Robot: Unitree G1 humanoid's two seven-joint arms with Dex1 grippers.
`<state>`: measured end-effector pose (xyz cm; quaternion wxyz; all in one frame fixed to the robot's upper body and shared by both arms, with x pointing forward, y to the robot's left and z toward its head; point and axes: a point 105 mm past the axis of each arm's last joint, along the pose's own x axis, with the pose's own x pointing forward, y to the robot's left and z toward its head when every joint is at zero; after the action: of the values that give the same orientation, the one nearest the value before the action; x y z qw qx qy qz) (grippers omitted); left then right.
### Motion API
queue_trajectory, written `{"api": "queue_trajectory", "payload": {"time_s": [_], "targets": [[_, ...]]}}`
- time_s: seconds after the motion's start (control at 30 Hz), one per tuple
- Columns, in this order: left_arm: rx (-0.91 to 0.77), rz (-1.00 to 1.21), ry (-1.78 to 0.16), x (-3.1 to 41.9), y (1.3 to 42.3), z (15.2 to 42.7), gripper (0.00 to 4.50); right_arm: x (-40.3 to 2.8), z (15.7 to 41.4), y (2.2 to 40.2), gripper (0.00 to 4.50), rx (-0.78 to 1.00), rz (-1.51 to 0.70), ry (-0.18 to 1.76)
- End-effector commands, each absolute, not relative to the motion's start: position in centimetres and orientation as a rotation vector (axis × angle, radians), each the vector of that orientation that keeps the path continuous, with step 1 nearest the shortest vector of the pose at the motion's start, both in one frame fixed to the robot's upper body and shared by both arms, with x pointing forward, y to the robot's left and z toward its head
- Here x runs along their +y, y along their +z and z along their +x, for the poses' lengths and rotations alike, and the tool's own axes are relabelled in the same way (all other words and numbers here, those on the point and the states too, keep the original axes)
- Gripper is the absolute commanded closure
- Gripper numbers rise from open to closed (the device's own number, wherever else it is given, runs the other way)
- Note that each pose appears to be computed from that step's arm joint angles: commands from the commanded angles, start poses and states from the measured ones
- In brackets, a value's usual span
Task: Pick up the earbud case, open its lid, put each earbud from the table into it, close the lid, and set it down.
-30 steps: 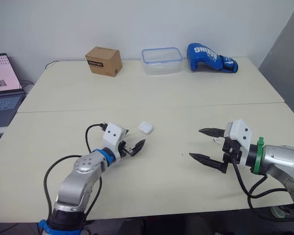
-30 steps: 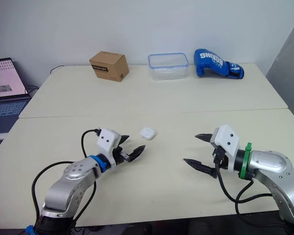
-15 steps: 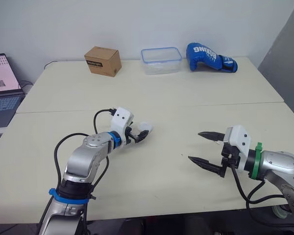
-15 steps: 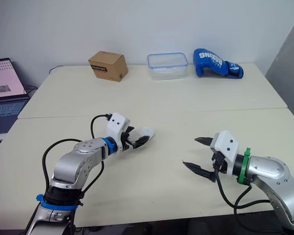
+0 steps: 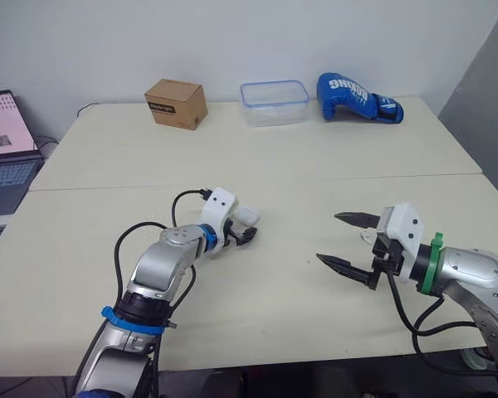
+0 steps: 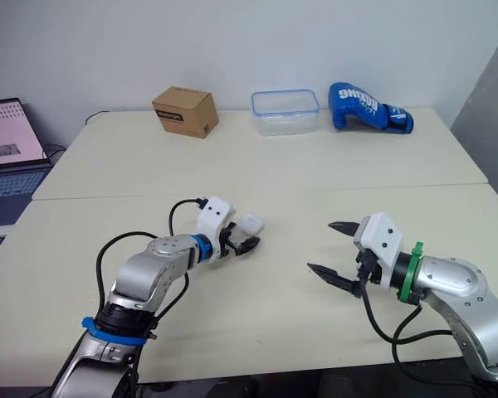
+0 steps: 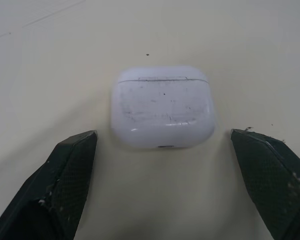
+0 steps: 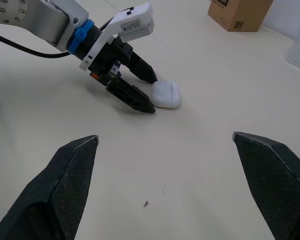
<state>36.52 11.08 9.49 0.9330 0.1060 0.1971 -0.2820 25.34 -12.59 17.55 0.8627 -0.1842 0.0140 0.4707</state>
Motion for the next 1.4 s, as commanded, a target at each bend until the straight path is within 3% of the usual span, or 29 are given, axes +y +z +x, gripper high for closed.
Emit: {"api": "queue_trajectory", "payload": {"time_s": [0.03,0.33,0.43,0.57,1.1,1.23,1.4], "targets": [[0.387,0.238,-0.574,10.5,9.6,37.1,0.06,-12.5,25.6,18.4,0.0,-0.007,-0.396,0.974],[0.4,0.255,-0.598,9.9,9.3,37.1,0.06,-12.6,25.9,17.9,0.0,0.012,-0.389,0.955],[0.403,0.256,-0.604,9.7,9.3,37.1,0.63,-12.7,25.9,17.7,0.0,0.02,-0.386,0.949],[0.405,0.257,-0.617,9.4,9.3,36.9,1.75,-12.8,25.9,17.5,0.0,0.029,-0.384,0.943],[0.375,0.305,-0.611,9.9,9.6,37.0,1.75,-13.1,25.8,17.3,0.0,0.048,-0.383,0.943],[0.301,0.347,-0.613,11.1,11.4,37.0,1.75,-13.3,26.1,17.9,0.0,0.039,-0.379,0.951],[0.144,0.435,-0.728,12.0,14.9,35.0,1.75,-12.6,26.7,19.5,0.0,0.021,-0.249,0.988]]}}
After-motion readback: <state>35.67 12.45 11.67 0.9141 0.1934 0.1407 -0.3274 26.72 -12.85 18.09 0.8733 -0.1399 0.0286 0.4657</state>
